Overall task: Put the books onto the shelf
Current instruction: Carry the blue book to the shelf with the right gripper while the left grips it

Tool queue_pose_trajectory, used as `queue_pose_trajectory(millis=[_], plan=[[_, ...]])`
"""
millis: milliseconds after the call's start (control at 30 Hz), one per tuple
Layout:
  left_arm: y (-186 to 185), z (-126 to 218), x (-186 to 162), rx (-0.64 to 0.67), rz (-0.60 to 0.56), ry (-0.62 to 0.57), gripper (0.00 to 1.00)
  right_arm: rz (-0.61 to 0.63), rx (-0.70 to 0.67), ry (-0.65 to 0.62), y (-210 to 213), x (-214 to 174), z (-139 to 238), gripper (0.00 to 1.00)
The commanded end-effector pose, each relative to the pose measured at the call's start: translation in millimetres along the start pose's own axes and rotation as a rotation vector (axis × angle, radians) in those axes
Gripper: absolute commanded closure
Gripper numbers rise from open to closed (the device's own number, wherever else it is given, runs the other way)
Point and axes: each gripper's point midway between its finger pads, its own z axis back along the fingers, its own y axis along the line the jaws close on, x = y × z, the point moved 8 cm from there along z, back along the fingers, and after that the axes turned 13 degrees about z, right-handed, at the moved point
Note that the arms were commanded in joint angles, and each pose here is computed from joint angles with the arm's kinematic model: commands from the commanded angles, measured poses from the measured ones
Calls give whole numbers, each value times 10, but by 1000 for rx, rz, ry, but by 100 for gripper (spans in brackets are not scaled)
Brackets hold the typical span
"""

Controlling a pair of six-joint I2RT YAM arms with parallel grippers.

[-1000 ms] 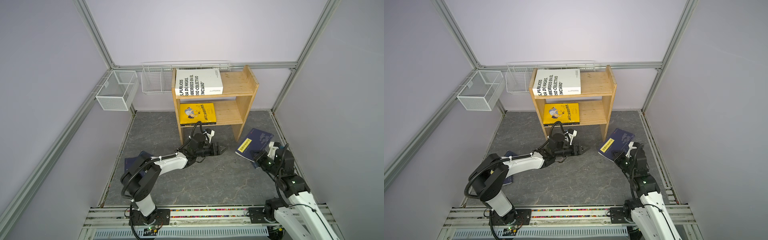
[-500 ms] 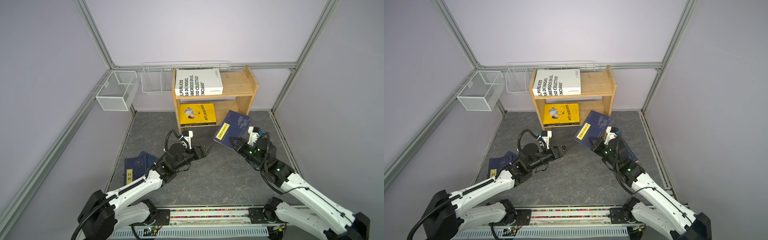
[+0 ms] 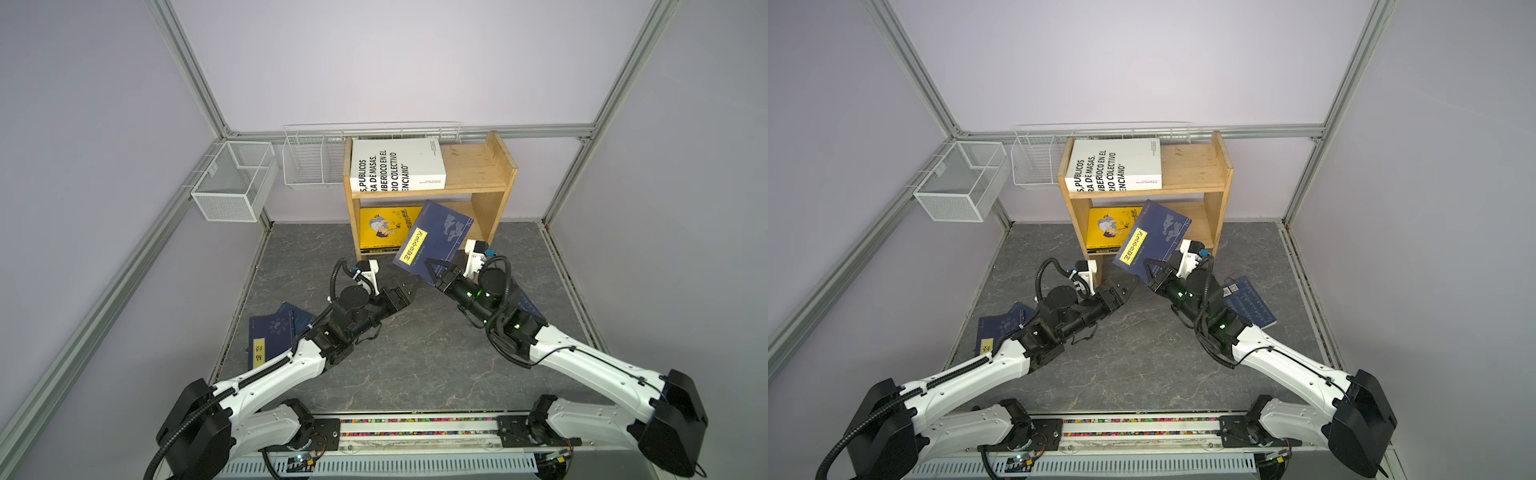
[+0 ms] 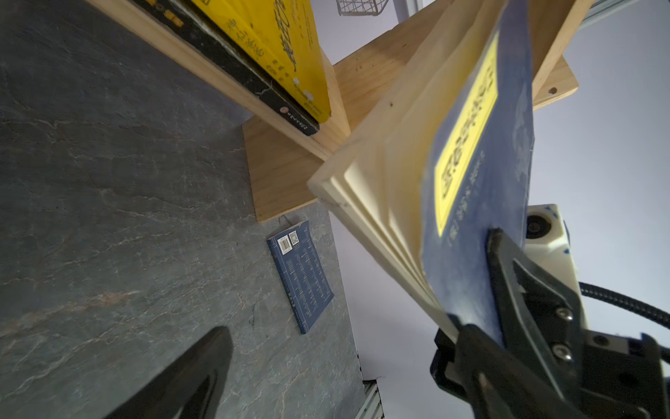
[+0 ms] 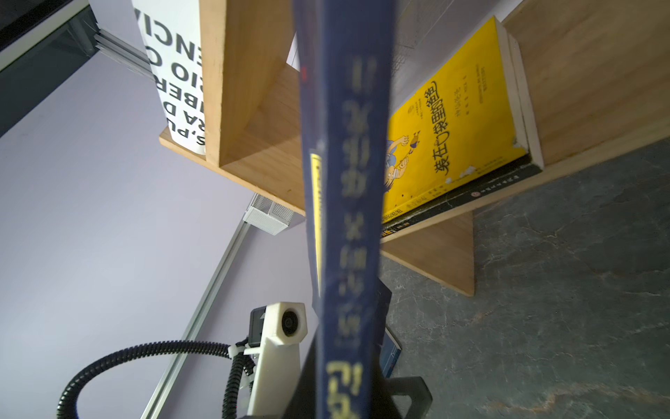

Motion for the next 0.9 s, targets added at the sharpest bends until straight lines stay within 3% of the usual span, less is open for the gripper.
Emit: queue_pose_trajectory(millis=[0,400,667,767,867], plan=[[-263,-28,93,-185,59,-24,6,-62,153,-65,309,135,-23,94],[-476,22,223,-441,149,-46,21,-119,177,-59,274,-14,-174,94],[-409,-4,229,-402,169,-47,24,-102,173,-70,301,28,-144,94],[-433,-31,256,-415,166,-54,30,-109,183,-69,316,32,-129,94],[-506,-72,282,-432,152,-54,45,-117,186,-74,304,20,-123,94]])
